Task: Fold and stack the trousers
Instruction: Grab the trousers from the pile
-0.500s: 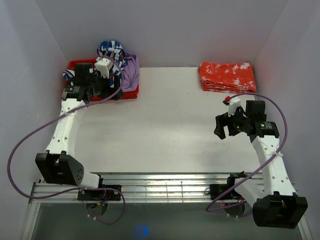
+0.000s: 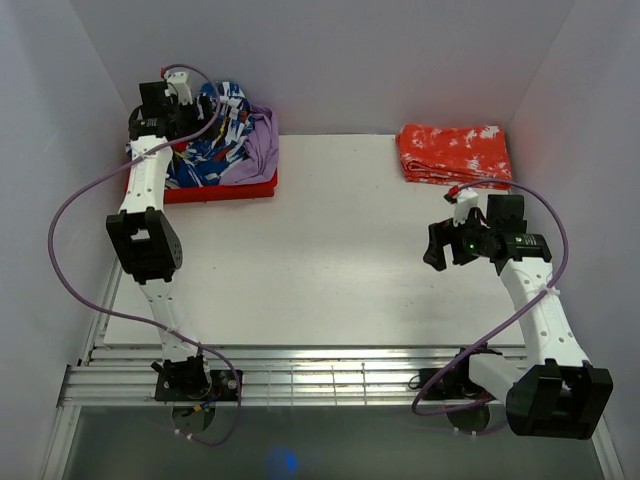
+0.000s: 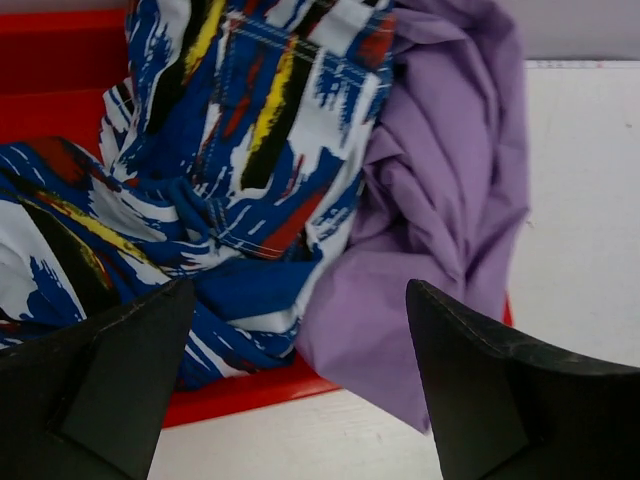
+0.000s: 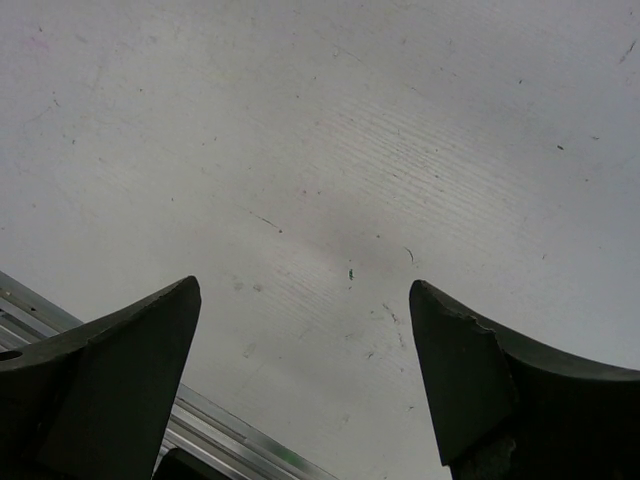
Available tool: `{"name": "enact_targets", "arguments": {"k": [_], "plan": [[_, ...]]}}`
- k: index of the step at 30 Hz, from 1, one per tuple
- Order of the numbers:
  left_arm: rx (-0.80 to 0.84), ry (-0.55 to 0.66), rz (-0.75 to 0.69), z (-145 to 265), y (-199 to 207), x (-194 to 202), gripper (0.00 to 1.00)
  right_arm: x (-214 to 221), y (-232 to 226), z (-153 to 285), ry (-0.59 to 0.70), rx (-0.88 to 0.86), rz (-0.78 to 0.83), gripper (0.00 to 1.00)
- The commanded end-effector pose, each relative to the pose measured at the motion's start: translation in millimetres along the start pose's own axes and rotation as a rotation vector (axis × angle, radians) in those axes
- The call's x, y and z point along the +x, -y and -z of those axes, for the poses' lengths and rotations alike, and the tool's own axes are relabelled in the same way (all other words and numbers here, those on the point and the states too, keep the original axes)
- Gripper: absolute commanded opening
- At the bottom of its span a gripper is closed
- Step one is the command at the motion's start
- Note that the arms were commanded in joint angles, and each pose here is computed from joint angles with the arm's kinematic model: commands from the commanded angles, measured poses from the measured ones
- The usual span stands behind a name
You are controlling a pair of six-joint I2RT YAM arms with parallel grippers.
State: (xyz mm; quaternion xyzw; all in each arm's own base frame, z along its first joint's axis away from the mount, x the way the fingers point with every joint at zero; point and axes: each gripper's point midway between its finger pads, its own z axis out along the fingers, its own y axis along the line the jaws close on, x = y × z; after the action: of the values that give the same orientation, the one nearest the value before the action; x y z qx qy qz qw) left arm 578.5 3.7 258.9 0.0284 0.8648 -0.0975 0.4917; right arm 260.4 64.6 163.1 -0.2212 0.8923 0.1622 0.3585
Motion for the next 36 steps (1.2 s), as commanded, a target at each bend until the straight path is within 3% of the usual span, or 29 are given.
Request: {"name": "enact_targets", "arguments": {"k": [1,5,9,20,22,23,27,29,30,31,36], "plan": [[0.005,0.103,0.041,-18.0,-26.2,-23.9,0.98,-20.5,2.6,0.5,0.051,-0.005,0.004,0.9],[0.01,0.107,0.005,-48.9,-37.1,-9.2,0.98,-15.8,2.9,-5.0,0.036,-0.013,-0.016,0.9],[0.013,0.02,-0.011,-89.1,-50.4,36.6,0.98,-13.8,4.1,-8.9,0.022,-0.017,-0.029,0.9],[-0.06,-0.135,-0.002,-138.0,-79.2,116.1,0.96,-11.0,6.8,-12.8,0.001,-0.015,-0.044,0.9],[-0.055,-0.131,0.0,-139.5,-76.9,113.4,0.87,-11.0,6.8,-12.1,0.001,-0.013,-0.044,0.9],[-0.046,-0.125,0.004,-139.7,-75.2,111.4,0.71,-11.3,6.7,-11.8,0.002,-0.013,-0.043,0.9],[-0.016,-0.046,0.016,-133.6,-67.5,76.0,0.28,-13.9,6.7,-9.2,0.01,-0.007,-0.038,0.9],[0.005,0.012,0.01,-126.8,-60.5,50.7,0.17,-15.6,7.2,-7.7,0.015,-0.002,-0.033,0.9],[0.017,0.051,-0.003,-116.9,-56.4,32.4,0.04,-16.6,7.3,-6.8,0.019,0.001,-0.032,0.9],[0.021,0.097,0.014,-110.6,-52.0,15.2,0.0,-16.4,7.3,-6.4,0.02,0.003,-0.03,0.9],[0.079,0.314,-0.022,-52.4,-26.0,-71.2,0.0,-16.5,6.9,-3.8,0.03,0.011,-0.022,0.9]]}}
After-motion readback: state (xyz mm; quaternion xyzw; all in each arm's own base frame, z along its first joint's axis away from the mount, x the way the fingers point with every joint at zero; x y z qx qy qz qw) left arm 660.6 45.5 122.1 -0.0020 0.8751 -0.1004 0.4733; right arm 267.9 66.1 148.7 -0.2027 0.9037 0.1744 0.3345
